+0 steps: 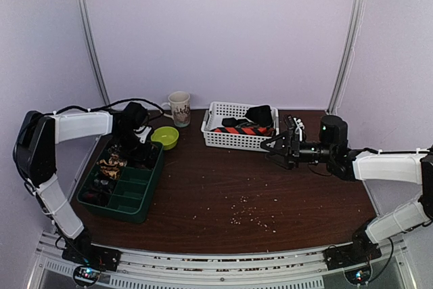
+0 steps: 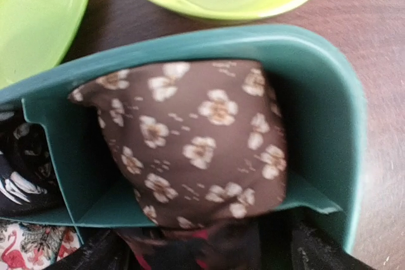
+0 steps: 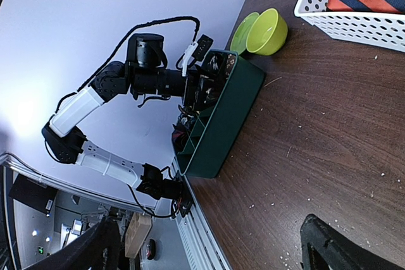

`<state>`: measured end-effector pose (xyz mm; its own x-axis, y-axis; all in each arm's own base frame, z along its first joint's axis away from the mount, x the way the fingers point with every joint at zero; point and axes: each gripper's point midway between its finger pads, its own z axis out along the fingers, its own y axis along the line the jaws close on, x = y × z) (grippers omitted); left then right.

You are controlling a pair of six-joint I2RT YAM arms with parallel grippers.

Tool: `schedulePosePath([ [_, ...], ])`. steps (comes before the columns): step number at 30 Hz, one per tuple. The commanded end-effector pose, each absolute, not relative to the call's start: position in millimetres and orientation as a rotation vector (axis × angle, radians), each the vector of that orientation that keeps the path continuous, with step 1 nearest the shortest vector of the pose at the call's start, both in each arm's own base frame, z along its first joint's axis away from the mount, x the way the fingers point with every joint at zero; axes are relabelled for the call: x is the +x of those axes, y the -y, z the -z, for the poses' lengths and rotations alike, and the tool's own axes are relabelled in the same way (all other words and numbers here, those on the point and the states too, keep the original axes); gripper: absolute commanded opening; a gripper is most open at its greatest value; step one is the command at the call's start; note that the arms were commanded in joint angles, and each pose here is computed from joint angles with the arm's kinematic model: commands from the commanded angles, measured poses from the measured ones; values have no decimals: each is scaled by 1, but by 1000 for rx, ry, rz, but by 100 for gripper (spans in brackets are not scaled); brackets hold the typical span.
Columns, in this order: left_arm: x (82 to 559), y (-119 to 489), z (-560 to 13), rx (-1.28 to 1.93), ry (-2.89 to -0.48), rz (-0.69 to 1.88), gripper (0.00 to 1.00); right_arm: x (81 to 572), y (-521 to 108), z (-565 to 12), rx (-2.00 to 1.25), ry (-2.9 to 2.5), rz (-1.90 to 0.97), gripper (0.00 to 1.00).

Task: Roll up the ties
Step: Place the tie in the storage box, then reset both arms

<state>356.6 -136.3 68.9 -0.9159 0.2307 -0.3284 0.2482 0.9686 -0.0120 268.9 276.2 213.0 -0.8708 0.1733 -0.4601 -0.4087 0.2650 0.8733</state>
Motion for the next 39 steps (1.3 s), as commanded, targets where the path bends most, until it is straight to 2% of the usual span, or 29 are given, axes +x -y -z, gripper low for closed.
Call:
schedulePosePath([
  [1,354,135,-98,391,-2754,44,97,272,-277,-219,-221,-2048,-1650,99],
  [12,348,127,-198,457,-2525,-18,98,275,-276,-224,-236,-2050,-1603,100],
  [18,345,130,-295,424,-2202,-281,98,277,-266,-227,-307,-2131,-1401,99],
  [22,338,159,-330,435,-2076,-73,98,283,-245,-235,-372,-2164,-1139,99],
  [26,313,219,-327,609,-1994,364,98,287,-212,-250,-293,-2115,-909,100],
  [28,310,236,-321,594,-1949,484,98,287,-194,-250,-214,-2079,-835,100],
  [32,301,264,-261,672,-2055,452,98,278,-177,-238,-118,-2042,-826,99],
  [39,264,333,-187,796,-2131,504,98,246,-189,-175,-107,-2148,-1036,100],
])
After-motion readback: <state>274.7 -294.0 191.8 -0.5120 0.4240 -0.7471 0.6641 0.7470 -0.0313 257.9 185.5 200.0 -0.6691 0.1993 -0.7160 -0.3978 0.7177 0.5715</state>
